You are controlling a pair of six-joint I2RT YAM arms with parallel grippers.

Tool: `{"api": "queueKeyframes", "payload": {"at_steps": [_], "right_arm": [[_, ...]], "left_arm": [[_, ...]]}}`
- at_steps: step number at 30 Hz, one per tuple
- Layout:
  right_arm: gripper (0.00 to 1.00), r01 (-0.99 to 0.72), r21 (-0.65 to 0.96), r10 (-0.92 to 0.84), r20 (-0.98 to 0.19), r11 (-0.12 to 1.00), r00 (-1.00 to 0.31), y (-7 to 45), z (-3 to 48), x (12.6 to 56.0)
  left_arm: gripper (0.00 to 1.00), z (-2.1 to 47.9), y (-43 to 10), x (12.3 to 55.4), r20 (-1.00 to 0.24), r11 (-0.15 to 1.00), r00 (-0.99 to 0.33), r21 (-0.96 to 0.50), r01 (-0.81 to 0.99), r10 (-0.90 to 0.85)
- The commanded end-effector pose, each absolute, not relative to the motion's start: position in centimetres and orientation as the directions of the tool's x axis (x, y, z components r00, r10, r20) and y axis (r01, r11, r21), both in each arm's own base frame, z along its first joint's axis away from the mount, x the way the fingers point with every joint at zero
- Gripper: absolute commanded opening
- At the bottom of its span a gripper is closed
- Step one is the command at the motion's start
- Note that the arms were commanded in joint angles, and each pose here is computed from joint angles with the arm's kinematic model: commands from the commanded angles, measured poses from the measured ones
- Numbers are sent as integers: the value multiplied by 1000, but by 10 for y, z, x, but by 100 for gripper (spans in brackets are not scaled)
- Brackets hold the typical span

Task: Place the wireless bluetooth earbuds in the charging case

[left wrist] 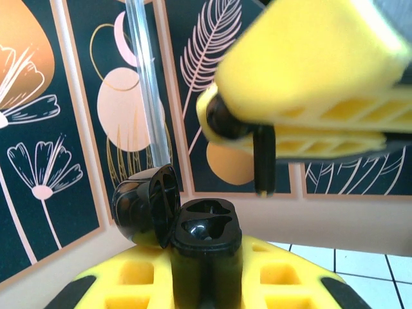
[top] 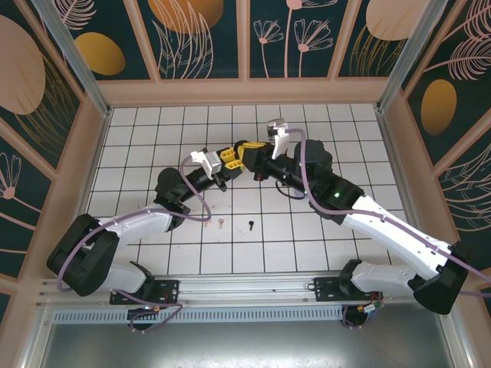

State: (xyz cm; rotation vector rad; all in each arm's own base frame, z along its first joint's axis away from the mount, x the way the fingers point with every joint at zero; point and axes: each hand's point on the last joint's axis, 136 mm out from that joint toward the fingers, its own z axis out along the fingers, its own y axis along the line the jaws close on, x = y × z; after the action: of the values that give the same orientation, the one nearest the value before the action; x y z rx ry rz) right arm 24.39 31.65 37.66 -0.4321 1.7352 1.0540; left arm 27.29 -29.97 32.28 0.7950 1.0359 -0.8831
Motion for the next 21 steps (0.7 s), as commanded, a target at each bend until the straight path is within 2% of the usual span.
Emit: {"api": "queueKeyframes", "payload": {"at_steps": [1, 21], "right_arm": [[14, -712, 438, 233, -898, 548, -373, 311, 392, 242], [13, -734, 438, 282, -898, 519, -337, 305, 419, 237]], "left_arm": [[0, 349, -297, 258, -910, 404, 298, 166, 899, -289], [0, 344, -300, 256, -919, 381, 275, 156, 911, -281]]}}
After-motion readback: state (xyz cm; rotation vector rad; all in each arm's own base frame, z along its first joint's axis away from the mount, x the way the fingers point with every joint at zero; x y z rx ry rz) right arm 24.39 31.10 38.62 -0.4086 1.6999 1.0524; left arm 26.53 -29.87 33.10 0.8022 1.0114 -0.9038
